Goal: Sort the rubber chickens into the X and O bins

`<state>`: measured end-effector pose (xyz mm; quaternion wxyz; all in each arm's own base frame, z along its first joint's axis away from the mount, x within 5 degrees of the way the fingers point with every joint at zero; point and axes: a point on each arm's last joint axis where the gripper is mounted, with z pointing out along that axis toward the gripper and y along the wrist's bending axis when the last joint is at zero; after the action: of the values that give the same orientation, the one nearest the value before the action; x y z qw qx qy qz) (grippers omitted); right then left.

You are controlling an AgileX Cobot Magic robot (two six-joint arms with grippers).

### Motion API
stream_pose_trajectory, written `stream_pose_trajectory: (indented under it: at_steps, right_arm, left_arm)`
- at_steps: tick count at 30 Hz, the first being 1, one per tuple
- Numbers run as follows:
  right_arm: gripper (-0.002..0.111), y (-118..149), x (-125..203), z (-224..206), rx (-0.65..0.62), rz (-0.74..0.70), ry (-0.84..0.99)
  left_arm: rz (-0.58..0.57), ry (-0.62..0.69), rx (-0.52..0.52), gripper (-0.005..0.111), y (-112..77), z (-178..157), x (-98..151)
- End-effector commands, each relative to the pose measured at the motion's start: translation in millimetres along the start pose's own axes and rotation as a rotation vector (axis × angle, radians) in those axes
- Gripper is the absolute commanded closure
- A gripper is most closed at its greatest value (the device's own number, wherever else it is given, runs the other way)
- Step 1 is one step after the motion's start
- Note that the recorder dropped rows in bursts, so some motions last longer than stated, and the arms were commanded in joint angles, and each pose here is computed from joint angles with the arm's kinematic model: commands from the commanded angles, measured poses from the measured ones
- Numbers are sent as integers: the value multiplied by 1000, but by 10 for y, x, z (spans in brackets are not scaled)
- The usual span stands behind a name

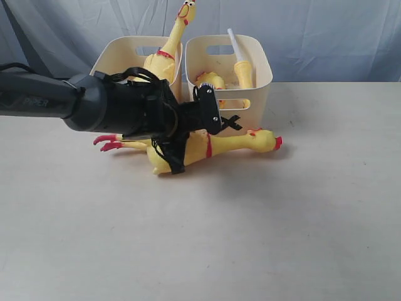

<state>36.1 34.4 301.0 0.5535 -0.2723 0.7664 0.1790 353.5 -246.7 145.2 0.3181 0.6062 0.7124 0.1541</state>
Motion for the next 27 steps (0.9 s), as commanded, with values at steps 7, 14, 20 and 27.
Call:
stream_pose_trajectory:
  at_steps: [7,14,20,27]
  right_arm:
    - [108,-1,2,-4,4,3,-13]
    - [108,-1,0,-4,4,3,-15]
    - [108,-1,0,-4,4,3,-15]
    - [108,1,-1,-4,2,6,-16]
  left_arm:
    - [-26,117,243,107,-176,-163,94]
    - [-51,180,358,107,-206,-323,124]
    - [-100,162,400,107,-182,-467,91]
    - [-87,135,524,107,-259,-548,55]
